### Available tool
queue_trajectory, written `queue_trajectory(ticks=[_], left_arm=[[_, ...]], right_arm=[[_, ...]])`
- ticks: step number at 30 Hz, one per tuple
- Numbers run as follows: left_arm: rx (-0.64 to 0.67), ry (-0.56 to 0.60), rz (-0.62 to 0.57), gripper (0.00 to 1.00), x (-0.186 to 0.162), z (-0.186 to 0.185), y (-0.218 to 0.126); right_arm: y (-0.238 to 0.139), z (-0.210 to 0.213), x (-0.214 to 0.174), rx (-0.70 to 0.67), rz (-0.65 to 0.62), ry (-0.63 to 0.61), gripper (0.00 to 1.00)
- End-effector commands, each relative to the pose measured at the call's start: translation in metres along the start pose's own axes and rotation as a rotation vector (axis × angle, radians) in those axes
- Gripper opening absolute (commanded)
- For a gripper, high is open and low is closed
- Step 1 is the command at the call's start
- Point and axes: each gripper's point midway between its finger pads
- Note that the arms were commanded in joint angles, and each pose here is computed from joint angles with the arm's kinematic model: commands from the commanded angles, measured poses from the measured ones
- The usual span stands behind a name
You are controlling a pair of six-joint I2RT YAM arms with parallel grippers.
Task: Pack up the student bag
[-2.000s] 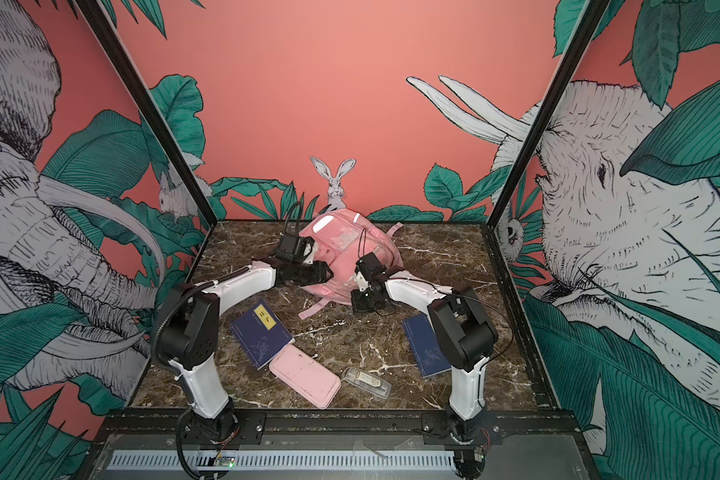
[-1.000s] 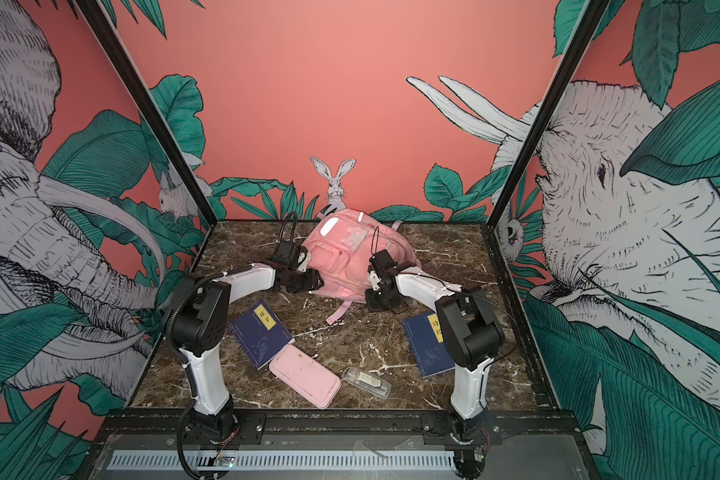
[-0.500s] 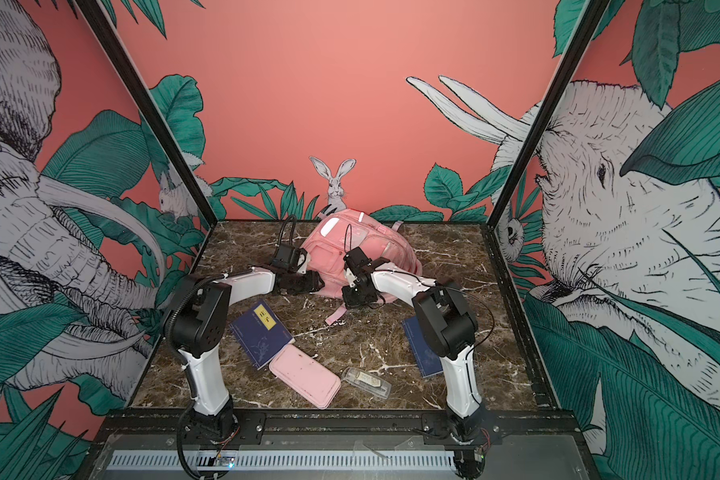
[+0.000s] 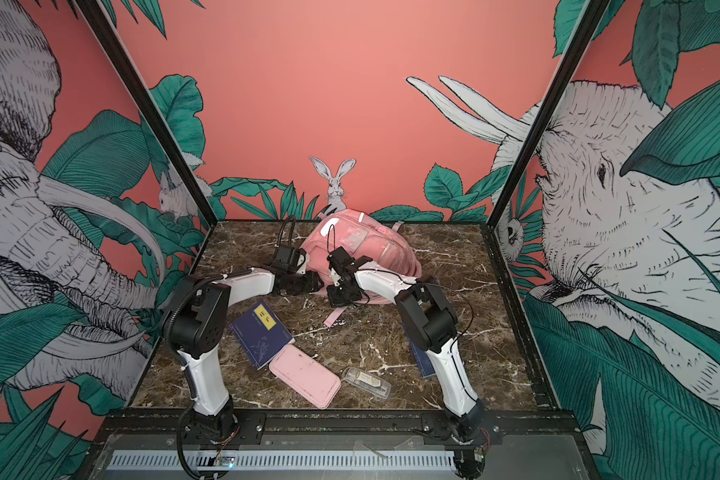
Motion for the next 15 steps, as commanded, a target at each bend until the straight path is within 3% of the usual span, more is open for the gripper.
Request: queue_trajectory(ticks=[1, 15], left_arm=[[0.047, -0.008, 0.050, 0.58, -0.018, 0.010, -0.010], [0.114, -0.042, -0.039, 0.58, 0.012, 0.032, -0.036]], right_arm=[[-0.003, 0.022, 0.011, 0.059, -0.029, -0.023, 0.00], [-0.004, 0.040, 0.033, 0.146, -0.089, 0.005, 0.00]])
Point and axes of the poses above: each gripper's point midway between its finger pads, its own y axis out along the fingers, its own z axis along the line the jaws close on, x = y × z, and after that the axes turned 13 degrees about -y, right-handed
